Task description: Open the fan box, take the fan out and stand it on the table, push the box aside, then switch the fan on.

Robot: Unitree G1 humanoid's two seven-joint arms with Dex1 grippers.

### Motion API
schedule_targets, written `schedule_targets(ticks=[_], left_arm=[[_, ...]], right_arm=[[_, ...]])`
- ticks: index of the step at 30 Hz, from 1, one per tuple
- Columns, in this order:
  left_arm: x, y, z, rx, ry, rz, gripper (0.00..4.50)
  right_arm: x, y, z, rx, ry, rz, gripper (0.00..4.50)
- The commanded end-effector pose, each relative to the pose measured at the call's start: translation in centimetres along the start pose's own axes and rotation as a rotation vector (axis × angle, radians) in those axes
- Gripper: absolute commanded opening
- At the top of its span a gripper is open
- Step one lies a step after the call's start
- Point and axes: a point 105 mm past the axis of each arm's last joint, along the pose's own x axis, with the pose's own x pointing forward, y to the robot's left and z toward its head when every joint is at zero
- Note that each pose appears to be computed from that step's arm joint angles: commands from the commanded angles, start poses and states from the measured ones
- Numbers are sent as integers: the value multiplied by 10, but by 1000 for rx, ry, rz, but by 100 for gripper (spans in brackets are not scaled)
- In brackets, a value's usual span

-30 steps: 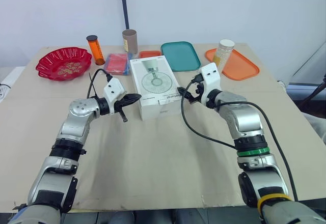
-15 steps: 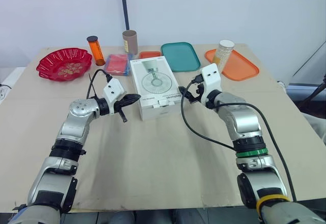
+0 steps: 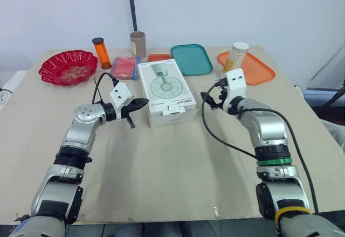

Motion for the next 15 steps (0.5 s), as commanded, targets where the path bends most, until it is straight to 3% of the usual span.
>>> schedule_targets(ticks=[1, 8, 15], left_arm=[[2, 1, 3, 18, -3, -2, 2], [1, 1, 4, 23, -6, -5, 2], [0, 4, 6, 29, -6, 1, 2]], right_arm=[[-5, -11, 2, 14, -15, -43, 450], [2, 15, -19, -23, 35, 27, 450], [8, 50, -7, -31, -18, 139, 450]])
